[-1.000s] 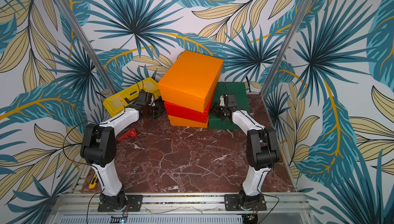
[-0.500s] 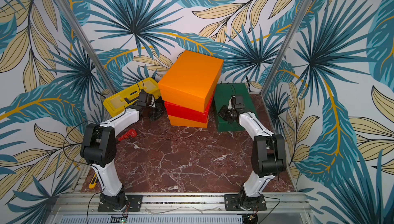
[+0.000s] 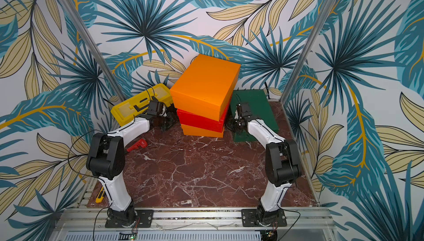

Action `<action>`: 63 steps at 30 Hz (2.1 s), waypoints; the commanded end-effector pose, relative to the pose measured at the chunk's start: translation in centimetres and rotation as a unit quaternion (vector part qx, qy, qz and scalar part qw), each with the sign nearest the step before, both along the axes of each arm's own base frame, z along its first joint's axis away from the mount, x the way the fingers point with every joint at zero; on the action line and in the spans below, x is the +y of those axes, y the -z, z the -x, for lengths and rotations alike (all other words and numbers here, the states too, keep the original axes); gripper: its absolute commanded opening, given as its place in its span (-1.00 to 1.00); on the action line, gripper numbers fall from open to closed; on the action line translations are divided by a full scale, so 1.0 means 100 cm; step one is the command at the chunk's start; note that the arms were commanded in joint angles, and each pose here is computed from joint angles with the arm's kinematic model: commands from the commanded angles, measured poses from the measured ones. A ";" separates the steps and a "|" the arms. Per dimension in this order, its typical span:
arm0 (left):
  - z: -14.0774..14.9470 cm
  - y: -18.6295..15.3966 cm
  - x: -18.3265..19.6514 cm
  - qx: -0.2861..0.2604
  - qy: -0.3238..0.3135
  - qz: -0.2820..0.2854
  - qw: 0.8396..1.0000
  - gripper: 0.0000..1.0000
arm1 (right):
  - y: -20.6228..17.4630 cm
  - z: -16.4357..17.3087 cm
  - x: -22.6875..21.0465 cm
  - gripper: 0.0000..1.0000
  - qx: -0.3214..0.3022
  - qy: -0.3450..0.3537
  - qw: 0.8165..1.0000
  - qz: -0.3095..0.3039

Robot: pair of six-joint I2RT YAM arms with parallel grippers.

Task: Stack the shoeboxes
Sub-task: Adjust the shoebox, then move the shoebox to the center of the board.

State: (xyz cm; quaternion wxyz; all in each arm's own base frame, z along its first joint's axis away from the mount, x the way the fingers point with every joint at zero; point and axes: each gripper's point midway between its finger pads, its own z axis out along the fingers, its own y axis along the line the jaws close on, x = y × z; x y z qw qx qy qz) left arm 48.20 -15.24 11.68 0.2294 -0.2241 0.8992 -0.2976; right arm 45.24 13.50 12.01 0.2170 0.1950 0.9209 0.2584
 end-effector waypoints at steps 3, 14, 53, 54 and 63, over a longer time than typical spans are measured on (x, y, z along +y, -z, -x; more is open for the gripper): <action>-0.011 0.001 -0.005 -0.010 0.003 0.011 1.000 0.15 | -0.004 -0.026 0.012 -1.00 -0.030 -0.003 0.999 -0.030; 0.009 -0.010 -0.024 -0.012 0.022 0.025 0.999 0.14 | -0.002 -0.019 0.064 -1.00 -0.050 -0.058 0.994 -0.078; 0.224 -0.141 0.056 -0.148 -0.033 -0.078 0.985 0.25 | -0.080 0.122 -0.058 -1.00 -0.073 0.034 0.984 0.157; 0.234 -0.152 0.055 -0.162 -0.030 -0.081 0.983 0.26 | -0.084 0.122 -0.064 -1.00 -0.074 0.042 0.984 0.153; 0.265 -0.243 -0.021 -0.273 0.089 -0.070 0.955 0.31 | -0.092 0.114 -0.134 -0.82 -0.046 0.122 0.980 0.153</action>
